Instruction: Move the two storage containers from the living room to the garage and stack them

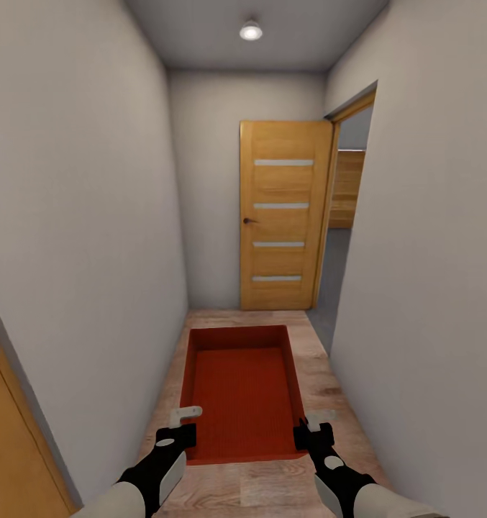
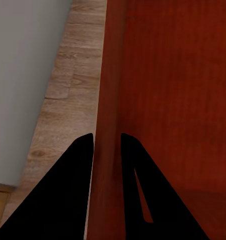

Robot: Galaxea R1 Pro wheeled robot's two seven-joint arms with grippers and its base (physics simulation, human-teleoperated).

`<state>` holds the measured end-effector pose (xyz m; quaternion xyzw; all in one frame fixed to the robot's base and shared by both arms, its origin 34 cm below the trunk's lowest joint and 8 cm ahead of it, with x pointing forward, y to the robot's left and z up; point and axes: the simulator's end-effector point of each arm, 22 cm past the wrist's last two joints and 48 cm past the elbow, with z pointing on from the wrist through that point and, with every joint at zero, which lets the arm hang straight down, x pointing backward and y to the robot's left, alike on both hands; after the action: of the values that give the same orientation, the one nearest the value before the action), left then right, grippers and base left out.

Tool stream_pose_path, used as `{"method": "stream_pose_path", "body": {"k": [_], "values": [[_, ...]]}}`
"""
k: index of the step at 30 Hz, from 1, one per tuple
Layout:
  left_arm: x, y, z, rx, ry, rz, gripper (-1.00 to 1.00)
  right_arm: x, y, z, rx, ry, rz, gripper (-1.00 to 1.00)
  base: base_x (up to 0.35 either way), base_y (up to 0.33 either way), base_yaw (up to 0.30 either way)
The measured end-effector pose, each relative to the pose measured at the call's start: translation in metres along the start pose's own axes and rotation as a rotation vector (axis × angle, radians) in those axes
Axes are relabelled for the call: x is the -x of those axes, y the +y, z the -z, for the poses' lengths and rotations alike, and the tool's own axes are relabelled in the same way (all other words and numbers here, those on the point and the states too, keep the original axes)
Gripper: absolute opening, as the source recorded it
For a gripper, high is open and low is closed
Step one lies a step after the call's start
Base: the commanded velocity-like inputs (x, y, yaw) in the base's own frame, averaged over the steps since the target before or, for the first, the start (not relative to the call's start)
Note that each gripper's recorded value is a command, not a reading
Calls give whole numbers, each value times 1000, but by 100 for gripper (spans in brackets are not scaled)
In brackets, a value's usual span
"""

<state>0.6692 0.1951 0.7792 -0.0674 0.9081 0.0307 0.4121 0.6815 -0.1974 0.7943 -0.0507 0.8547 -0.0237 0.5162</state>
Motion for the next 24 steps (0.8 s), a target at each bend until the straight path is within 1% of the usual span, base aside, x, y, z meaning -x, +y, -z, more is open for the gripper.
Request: {"method": "stream_pose_path", "body": {"k": [24], "values": [[0, 0, 0, 0, 0, 0, -100, 0, 0, 0, 0, 0, 0, -100, 322, 0, 0]]}}
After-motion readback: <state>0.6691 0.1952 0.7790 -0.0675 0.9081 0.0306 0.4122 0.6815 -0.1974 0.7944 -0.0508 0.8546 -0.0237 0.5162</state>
